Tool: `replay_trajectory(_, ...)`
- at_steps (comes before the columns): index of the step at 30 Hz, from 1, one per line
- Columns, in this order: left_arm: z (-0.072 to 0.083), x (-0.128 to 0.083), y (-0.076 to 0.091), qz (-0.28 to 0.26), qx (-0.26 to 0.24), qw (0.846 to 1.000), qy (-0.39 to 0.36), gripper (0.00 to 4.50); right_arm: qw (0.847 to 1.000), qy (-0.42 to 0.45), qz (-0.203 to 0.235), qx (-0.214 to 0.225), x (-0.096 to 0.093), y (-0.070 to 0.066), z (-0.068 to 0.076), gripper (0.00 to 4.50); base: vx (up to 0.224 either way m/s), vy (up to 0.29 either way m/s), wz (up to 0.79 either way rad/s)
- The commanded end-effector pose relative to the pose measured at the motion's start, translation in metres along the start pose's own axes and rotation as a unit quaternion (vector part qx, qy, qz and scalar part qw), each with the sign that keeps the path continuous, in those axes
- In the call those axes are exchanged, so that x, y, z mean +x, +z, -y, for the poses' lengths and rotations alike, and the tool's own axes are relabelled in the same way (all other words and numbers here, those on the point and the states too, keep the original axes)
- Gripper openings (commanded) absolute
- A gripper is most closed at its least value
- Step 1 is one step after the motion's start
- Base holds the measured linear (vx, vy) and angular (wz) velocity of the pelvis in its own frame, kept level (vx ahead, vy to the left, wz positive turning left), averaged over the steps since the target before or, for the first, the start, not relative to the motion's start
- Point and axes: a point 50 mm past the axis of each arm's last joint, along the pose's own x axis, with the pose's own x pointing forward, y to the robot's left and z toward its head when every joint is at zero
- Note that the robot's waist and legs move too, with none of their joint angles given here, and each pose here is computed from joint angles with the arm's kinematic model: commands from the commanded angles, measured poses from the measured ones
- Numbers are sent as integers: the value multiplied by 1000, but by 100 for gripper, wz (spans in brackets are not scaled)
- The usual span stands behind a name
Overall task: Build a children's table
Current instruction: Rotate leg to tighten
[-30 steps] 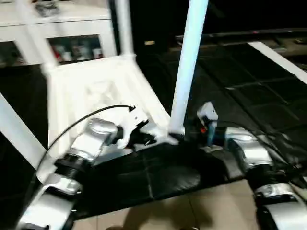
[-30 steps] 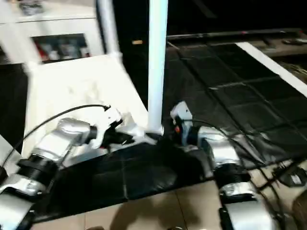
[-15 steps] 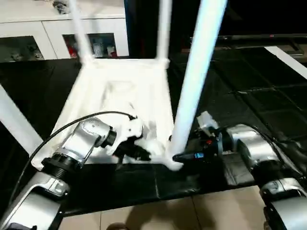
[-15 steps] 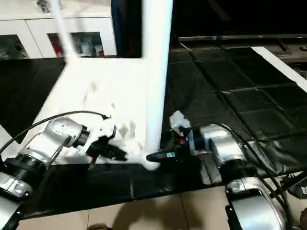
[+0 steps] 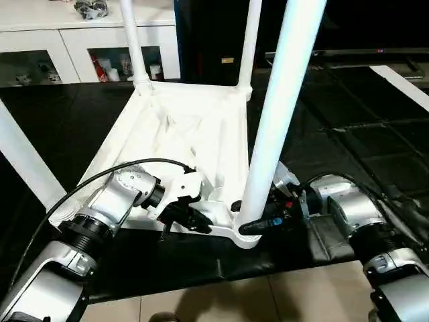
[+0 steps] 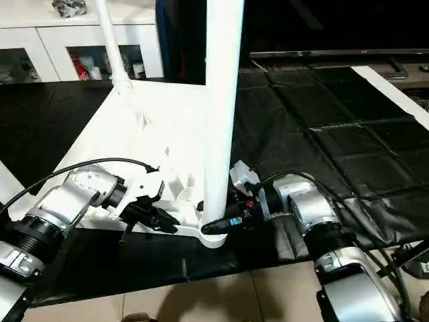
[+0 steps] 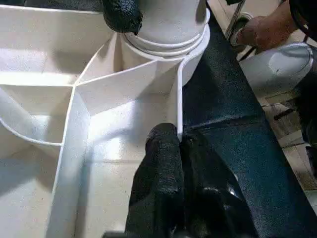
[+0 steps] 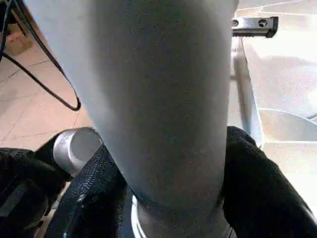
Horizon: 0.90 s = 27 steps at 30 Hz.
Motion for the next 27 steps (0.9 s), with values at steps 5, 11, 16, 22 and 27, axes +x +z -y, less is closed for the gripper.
replay_trajectory(5,0,6,7,1,10,1000,-15,0,999,25,10,26,2,-2,-5,218,0,0,0)
replay_trajectory(11,-8,10,12,53,-42,997,36,0,996,20,62,60,11,-6,-11,217,0,0,0)
replay_trajectory(16,-12,16,15,78,-88,989,91,0,986,-109,90,91,32,-12,2,217,0,0,0)
replay_trajectory(22,-22,23,24,104,-135,974,151,0,952,-254,104,137,51,-11,24,217,0,0,0)
replay_trajectory(27,-33,30,36,133,-178,949,224,0,916,-352,101,166,67,-5,39,217,0,0,0)
